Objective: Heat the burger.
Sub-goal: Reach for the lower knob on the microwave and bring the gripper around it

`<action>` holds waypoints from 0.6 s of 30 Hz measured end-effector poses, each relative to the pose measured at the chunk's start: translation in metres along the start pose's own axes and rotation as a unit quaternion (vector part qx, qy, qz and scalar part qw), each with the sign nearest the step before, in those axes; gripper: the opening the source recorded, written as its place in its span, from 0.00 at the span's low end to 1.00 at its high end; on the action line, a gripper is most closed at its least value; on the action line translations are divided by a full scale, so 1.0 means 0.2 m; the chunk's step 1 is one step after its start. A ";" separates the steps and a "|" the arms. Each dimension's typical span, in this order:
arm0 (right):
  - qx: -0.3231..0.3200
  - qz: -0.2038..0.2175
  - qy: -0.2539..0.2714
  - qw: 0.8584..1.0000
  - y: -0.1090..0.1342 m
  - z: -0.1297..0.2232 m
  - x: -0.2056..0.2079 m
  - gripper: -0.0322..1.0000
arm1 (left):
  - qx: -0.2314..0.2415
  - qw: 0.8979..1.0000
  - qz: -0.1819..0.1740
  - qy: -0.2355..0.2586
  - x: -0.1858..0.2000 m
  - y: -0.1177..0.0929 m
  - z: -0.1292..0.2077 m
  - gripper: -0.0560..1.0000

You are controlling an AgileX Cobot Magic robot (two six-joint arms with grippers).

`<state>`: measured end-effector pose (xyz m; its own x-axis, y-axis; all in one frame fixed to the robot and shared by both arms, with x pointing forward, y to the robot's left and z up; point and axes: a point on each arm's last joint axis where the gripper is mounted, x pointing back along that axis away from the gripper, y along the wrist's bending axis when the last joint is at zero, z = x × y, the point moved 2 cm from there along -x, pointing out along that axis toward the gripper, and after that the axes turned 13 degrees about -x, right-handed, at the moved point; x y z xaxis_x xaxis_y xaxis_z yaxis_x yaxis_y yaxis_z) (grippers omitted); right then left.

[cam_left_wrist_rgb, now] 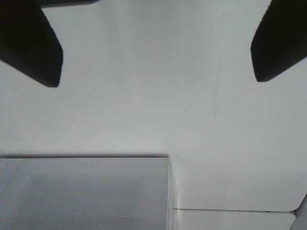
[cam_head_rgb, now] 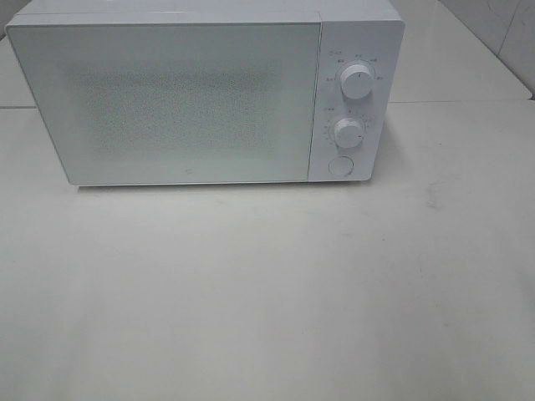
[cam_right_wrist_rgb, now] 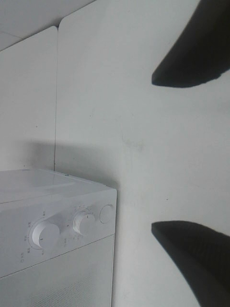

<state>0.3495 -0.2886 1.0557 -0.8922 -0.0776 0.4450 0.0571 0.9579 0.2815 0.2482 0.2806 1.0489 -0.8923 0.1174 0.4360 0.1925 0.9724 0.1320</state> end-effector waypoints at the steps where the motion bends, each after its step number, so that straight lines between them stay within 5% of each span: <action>1: 0.000 0.000 0.000 1.000 0.00 0.00 0.00 0.76 | 0.000 1.000 0.000 0.000 0.00 0.00 0.00 0.99; 18: 0.003 -0.016 -0.014 1.000 0.03 -0.03 -0.42 0.76 | 0.000 1.000 0.000 0.000 0.00 0.00 0.00 0.99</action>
<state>0.4265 -0.2774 1.0248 -0.9056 -0.1005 0.4120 0.0256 0.9568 0.2897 0.2482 0.2806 1.0490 -0.8927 0.1173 0.4351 0.1922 0.9724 0.1322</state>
